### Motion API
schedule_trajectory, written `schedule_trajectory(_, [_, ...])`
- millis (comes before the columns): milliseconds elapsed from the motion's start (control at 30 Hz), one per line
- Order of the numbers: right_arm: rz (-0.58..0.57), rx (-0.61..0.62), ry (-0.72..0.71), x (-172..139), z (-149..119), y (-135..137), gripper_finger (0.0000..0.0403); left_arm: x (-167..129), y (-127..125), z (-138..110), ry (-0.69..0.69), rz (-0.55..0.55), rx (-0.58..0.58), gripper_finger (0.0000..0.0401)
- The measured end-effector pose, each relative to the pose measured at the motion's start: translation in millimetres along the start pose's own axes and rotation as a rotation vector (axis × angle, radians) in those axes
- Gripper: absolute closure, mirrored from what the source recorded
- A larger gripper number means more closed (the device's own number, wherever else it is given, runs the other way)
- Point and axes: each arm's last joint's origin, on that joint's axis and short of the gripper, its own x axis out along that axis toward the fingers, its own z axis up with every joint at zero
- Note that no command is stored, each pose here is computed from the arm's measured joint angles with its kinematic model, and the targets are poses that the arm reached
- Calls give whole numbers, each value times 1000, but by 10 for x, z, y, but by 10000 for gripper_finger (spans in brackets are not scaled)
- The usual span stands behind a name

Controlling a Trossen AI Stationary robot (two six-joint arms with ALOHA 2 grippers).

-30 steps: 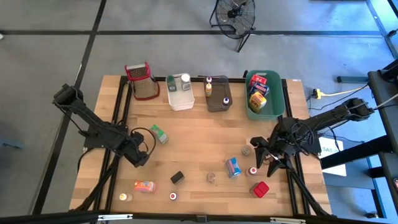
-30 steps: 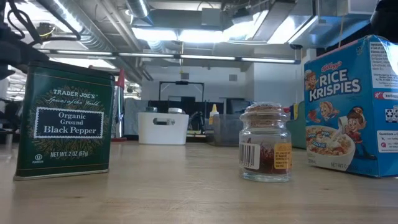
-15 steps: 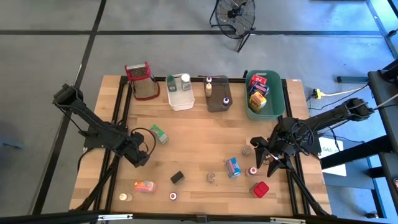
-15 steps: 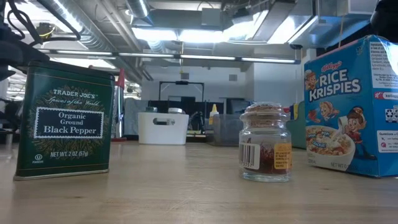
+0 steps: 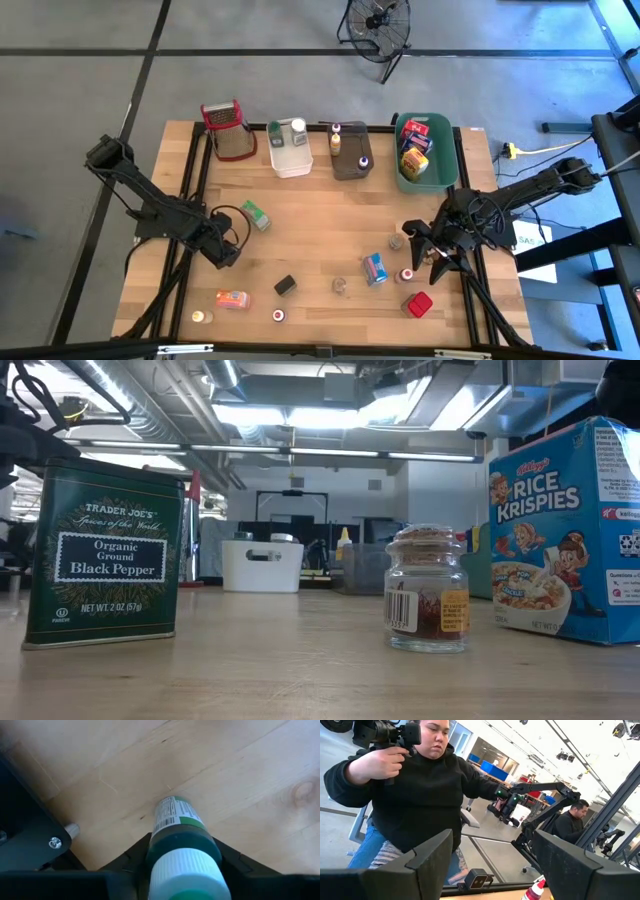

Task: Pick & Place Kitchen Items
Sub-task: Put the green coloring bottle into the black transparent bin

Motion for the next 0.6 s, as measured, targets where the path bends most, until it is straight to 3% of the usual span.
schedule_trajectory(433, [0,3,0,0,0,0,123,-15,-13,-1,2,-3,20,271])
schedule_trajectory(600, [0,1,-1,0,1,0,123,-262,-100,15,14,-7,49,271])
